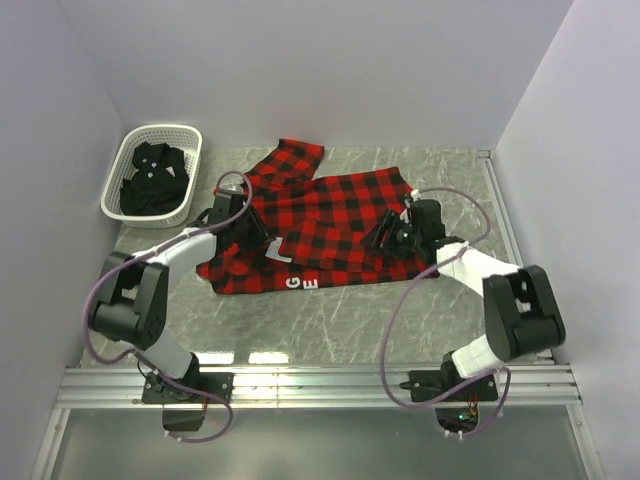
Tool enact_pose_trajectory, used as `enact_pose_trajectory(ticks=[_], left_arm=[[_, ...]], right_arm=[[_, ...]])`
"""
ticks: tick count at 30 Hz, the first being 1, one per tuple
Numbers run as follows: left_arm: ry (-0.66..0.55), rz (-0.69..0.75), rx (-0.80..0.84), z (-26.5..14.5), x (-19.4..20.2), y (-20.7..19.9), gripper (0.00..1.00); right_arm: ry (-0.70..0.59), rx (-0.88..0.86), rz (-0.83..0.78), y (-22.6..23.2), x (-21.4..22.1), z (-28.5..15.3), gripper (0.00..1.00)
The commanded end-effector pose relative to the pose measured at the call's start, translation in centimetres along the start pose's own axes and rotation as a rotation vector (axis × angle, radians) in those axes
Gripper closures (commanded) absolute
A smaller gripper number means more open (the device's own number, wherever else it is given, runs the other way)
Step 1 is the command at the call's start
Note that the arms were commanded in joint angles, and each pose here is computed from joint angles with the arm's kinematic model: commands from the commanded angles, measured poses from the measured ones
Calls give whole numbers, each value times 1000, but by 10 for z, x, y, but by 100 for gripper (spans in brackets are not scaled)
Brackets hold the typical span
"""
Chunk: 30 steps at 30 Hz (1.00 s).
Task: Fold and stack the long sleeve shirts
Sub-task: Fold the shirt
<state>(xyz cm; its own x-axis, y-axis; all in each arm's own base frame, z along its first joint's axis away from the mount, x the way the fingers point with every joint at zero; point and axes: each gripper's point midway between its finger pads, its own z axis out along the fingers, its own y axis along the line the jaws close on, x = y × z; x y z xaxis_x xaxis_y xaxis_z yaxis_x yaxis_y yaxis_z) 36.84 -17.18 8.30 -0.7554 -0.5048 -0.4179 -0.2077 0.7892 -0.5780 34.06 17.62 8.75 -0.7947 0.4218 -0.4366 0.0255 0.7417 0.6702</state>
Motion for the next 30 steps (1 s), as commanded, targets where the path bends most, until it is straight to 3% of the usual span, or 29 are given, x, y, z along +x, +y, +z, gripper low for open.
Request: enact_pose_trajectory(ticks=[1, 5, 8, 13, 17, 19, 30], left_arm=[[-13, -32, 31, 12, -5, -8, 64], [26, -49, -74, 23, 14, 25, 66], [36, -72, -118, 21, 23, 41, 68], [-45, -72, -120, -3, 8, 37, 64], [-132, -70, -84, -43, -7, 22, 51], [-134, -81, -82, -54, -2, 24, 49], [47, -171, -127, -43, 74, 74, 54]], right_arm=[[49, -48, 92, -18, 6, 8, 37], [75, 41, 274, -71, 13, 7, 39], [73, 116, 316, -95, 21, 3, 39], [-14, 130, 253, -85, 1, -18, 39], [-104, 130, 193, -64, -15, -52, 39], [-150, 164, 187, -68, -19, -63, 39], [-278, 327, 426, -143, -27, -72, 45]])
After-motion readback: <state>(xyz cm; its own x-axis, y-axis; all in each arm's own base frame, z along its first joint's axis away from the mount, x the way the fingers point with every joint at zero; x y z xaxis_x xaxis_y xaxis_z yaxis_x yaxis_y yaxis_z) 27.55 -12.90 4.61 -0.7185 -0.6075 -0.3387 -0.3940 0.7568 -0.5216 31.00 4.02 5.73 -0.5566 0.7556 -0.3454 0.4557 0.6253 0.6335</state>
